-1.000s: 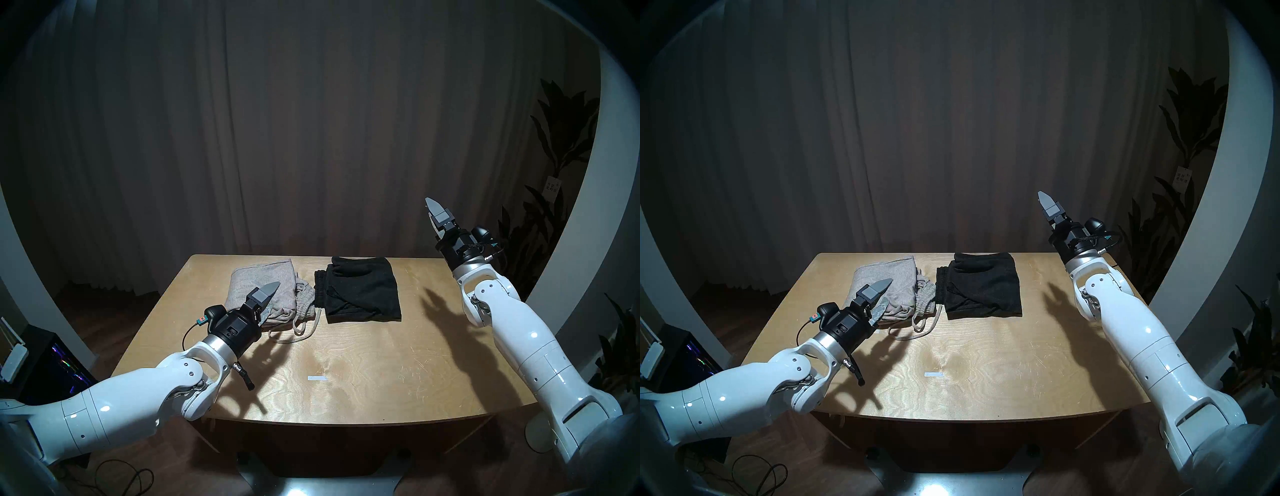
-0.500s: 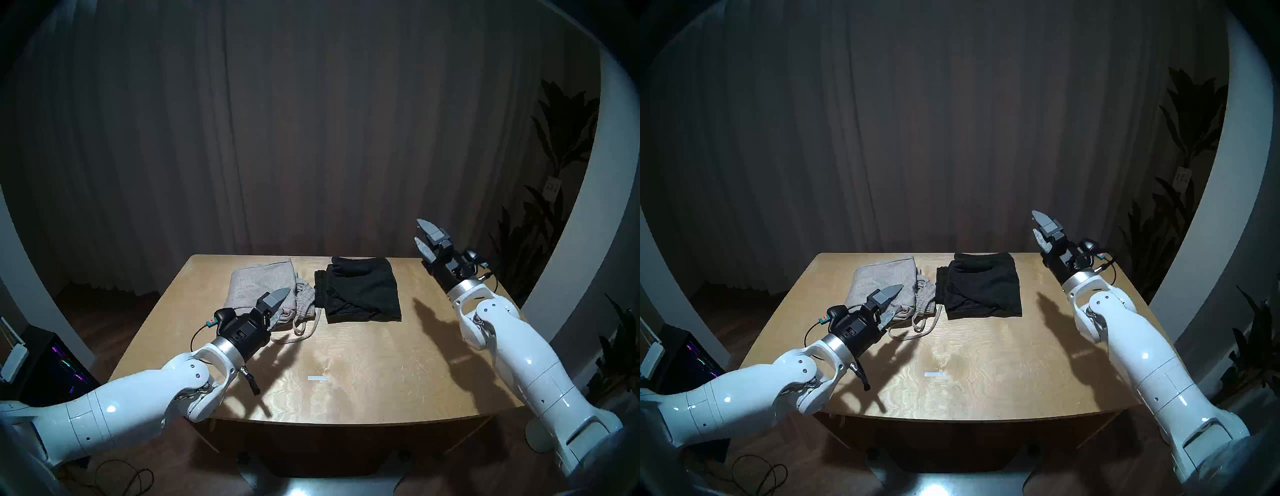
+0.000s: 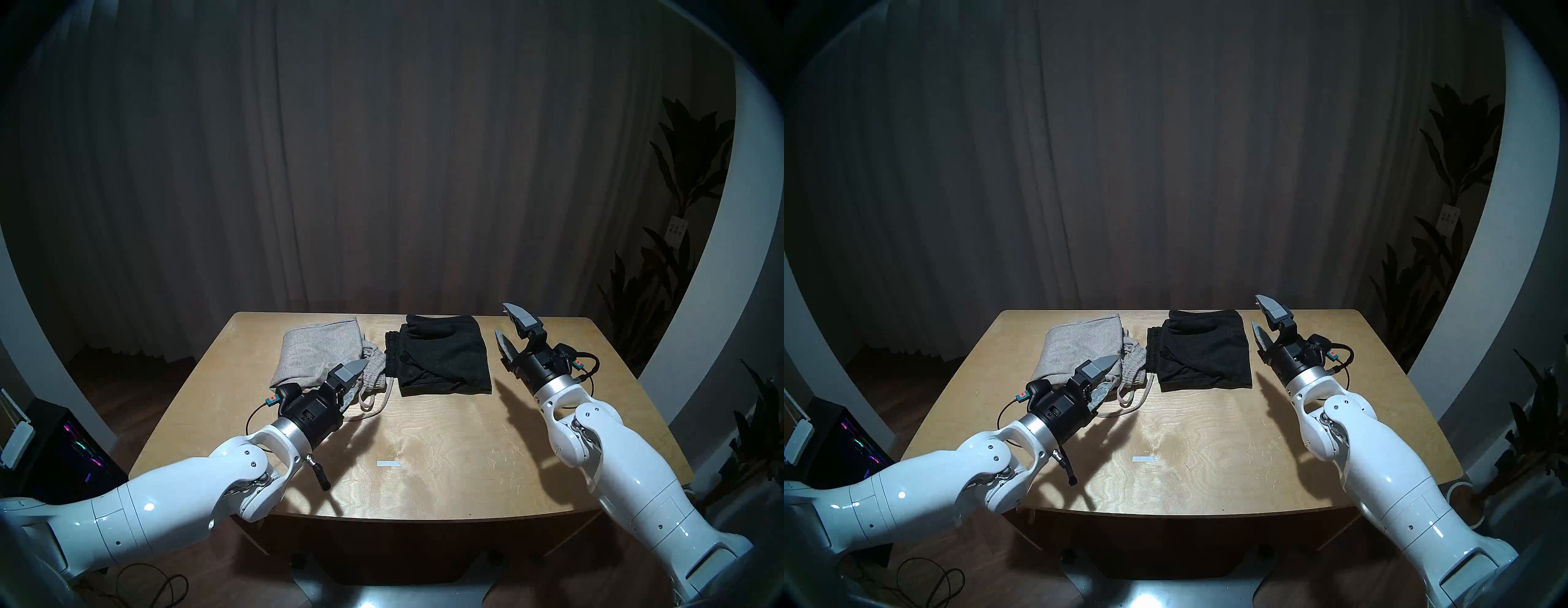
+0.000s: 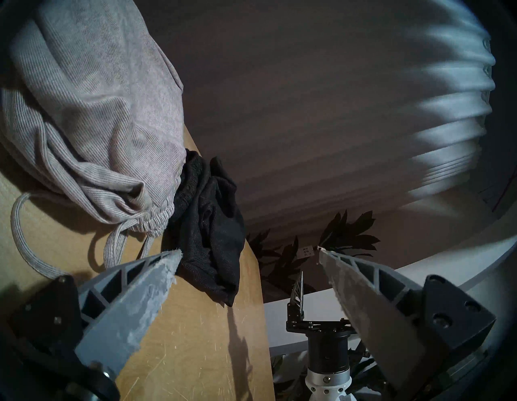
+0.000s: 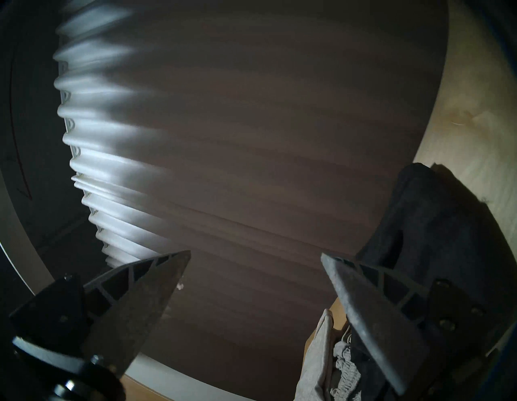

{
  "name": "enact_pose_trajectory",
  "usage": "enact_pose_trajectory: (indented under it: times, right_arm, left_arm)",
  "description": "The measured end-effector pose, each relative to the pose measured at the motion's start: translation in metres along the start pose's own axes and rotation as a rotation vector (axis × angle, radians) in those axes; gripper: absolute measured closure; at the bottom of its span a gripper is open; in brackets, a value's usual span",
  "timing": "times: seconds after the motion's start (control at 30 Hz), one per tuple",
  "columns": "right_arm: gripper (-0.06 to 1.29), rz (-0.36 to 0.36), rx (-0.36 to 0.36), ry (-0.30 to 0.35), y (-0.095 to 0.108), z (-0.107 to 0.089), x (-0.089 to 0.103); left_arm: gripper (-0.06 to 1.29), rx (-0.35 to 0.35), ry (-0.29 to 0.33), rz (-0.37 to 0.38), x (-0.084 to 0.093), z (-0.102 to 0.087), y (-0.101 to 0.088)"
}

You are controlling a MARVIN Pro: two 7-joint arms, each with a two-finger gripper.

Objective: Fold pants twice and stack them

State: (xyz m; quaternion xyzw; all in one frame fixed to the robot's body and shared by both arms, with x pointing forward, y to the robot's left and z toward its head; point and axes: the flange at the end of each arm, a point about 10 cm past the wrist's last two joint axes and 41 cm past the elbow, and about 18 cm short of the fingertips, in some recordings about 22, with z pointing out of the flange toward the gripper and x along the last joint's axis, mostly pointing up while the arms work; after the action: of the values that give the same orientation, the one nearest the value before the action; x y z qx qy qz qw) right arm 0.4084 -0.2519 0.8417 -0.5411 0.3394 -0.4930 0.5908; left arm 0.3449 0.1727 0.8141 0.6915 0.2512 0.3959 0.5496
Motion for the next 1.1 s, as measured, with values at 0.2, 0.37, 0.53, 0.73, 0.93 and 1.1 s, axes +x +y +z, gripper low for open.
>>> enact_pose_trajectory:
  times: [0.2, 0.37, 0.53, 0.73, 0.93, 1.1]
  right_arm:
    - [0.01, 0.066, -0.034, 0.024, 0.006, -0.011, -0.010]
    - [0.01, 0.122, -0.064, 0.049, 0.012, -0.021, -0.017]
    - [0.01, 0.177, -0.091, 0.084, 0.015, -0.031, -0.022]
    - [0.01, 0.234, -0.107, 0.142, 0.016, -0.042, -0.022]
    - [0.01, 0.287, -0.098, 0.207, 0.010, -0.049, -0.019]
    - [0.01, 0.326, -0.086, 0.251, 0.003, -0.052, -0.017]
  left_arm:
    - [-0.02, 0.007, -0.010, -0.021, -0.007, 0.004, 0.000]
    - [-0.02, 0.014, -0.018, -0.047, -0.013, 0.007, 0.001]
    - [-0.02, 0.021, -0.023, -0.076, -0.018, 0.012, 0.003]
    - [-0.02, 0.034, -0.025, -0.112, -0.022, 0.020, 0.005]
    - [-0.02, 0.058, -0.021, -0.146, -0.024, 0.028, 0.004]
    - [-0.02, 0.085, -0.015, -0.170, -0.024, 0.034, 0.001]
